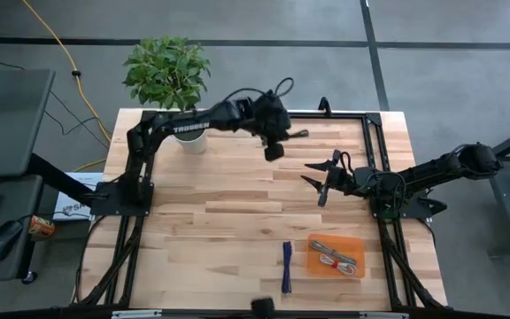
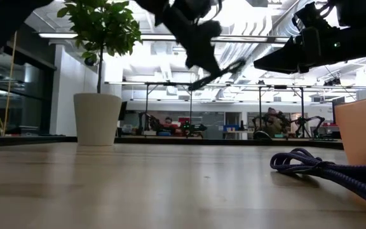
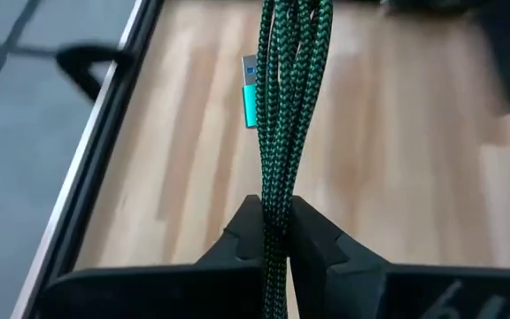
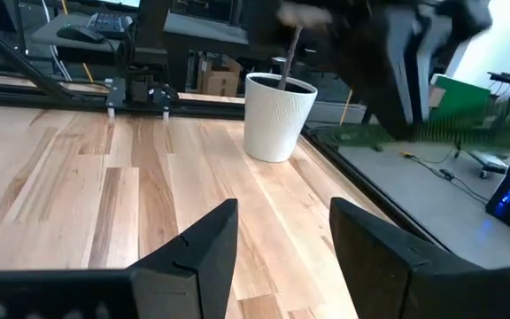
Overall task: Pick and place USB-C Cables
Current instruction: Put the green charger cable into the orange bin
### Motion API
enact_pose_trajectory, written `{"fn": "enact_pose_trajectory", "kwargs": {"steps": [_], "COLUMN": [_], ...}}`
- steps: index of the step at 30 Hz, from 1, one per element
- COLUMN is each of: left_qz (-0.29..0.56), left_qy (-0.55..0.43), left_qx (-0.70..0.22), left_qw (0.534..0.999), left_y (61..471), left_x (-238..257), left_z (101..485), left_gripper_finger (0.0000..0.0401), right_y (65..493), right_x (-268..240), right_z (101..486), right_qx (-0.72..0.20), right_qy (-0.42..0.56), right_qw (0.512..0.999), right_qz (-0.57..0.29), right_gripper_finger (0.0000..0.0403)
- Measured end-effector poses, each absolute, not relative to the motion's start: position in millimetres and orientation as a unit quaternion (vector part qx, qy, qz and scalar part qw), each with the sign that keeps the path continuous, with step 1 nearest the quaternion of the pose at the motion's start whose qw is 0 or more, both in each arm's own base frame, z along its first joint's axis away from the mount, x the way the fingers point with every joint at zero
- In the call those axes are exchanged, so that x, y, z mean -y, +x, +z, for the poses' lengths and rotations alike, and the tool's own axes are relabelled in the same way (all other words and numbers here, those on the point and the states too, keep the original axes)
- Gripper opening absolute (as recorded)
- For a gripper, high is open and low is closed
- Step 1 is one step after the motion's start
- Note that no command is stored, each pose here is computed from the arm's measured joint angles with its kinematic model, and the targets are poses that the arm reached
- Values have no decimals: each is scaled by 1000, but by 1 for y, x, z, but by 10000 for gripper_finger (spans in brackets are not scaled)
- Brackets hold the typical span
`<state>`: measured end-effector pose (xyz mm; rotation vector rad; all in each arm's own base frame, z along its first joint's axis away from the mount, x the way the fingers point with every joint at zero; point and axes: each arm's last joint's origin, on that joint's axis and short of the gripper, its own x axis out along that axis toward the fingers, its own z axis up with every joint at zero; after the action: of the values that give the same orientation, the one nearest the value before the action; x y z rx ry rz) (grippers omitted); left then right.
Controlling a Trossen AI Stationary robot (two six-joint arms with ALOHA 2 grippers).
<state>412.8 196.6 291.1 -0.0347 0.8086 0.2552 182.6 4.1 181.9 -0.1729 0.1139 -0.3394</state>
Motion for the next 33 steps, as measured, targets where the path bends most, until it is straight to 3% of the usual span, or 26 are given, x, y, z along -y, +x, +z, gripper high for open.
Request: {"fn": "enact_pose_trajectory", "kwargs": {"steps": [13,21,26,30,33], "left_qz": [45,58,30,62,70], "left_qy": [0,-69,-83,-81,-93], "left_qx": [-297,-104,-5,78,97], "left_qw": [954,990,996,992,988], "left_y": [439,360,317,298,295], "left_x": [-117,-88,-48,-31,-31], "left_z": [299,277,240,228,229], "left_gripper_finger": [0,0,0,0,0], "right_y": [182,183,184,188,203], "right_x": [-5,-7,-10,-12,-12], "right_z": [177,175,187,202,212], "right_qx": [-81,-86,-20,29,4], "right_qy": [-83,-61,-41,-5,14], "right_qw": [981,987,996,998,999], "right_qz": [-154,-120,-76,-48,-42], "right_gripper_finger": [172,172,172,172,172]}}
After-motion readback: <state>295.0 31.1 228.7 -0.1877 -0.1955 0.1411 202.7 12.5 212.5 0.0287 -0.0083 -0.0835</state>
